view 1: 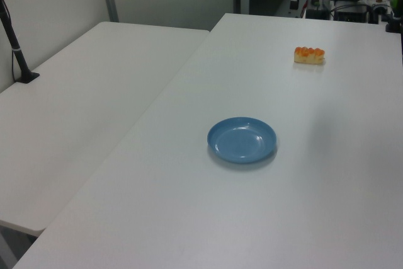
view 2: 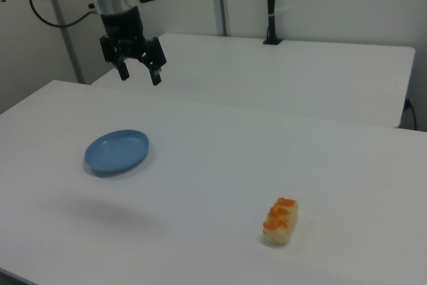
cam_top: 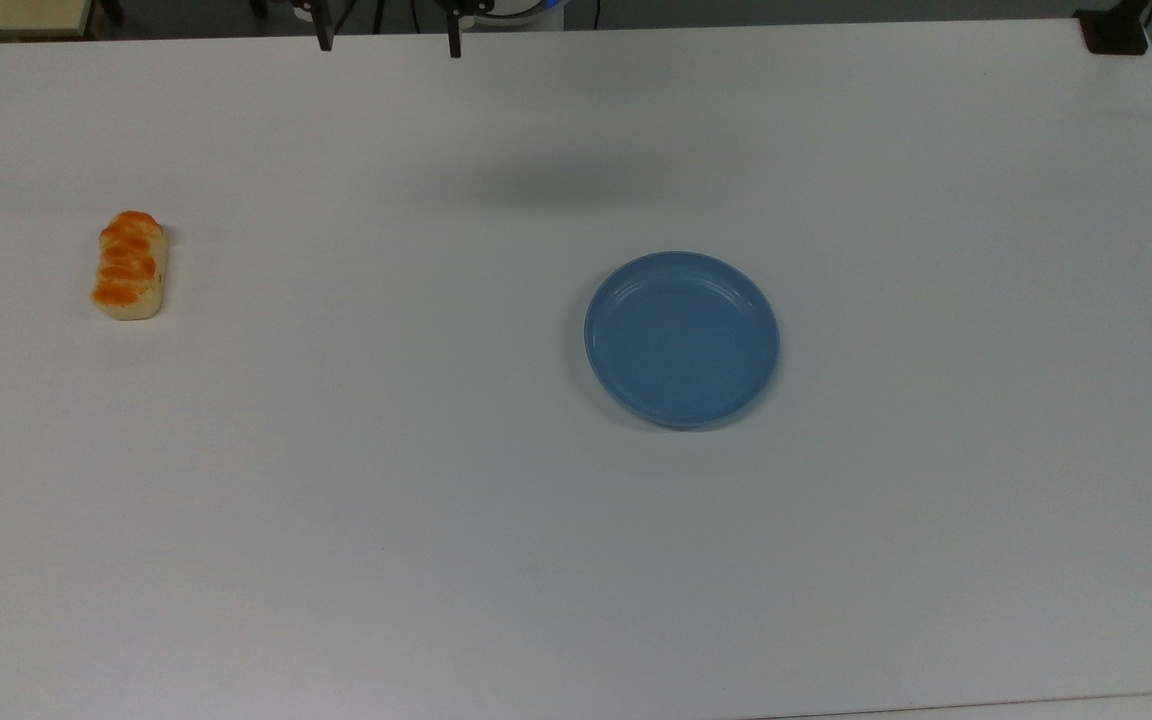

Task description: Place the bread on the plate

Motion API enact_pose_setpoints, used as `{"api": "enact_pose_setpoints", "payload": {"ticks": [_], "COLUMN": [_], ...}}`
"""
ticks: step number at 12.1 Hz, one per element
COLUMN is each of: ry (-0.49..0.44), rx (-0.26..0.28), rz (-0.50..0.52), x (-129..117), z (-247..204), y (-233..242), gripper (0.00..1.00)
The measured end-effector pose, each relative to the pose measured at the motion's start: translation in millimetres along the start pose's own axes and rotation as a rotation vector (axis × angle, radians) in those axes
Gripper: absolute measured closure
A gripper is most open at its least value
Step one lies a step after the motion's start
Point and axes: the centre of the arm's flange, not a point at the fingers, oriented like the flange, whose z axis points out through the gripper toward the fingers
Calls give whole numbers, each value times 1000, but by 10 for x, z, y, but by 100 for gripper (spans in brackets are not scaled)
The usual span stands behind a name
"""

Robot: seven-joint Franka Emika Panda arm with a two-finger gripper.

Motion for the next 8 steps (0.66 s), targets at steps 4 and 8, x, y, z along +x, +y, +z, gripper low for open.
{"api": "enact_pose_setpoints", "payload": {"ticks": [4, 8], "ry": [-5, -6], "rx": [0, 0], "rz": [-1, -2], "x": [0, -1], "z": [25, 27], "y": [-8, -9], "gripper": [0, 0]}}
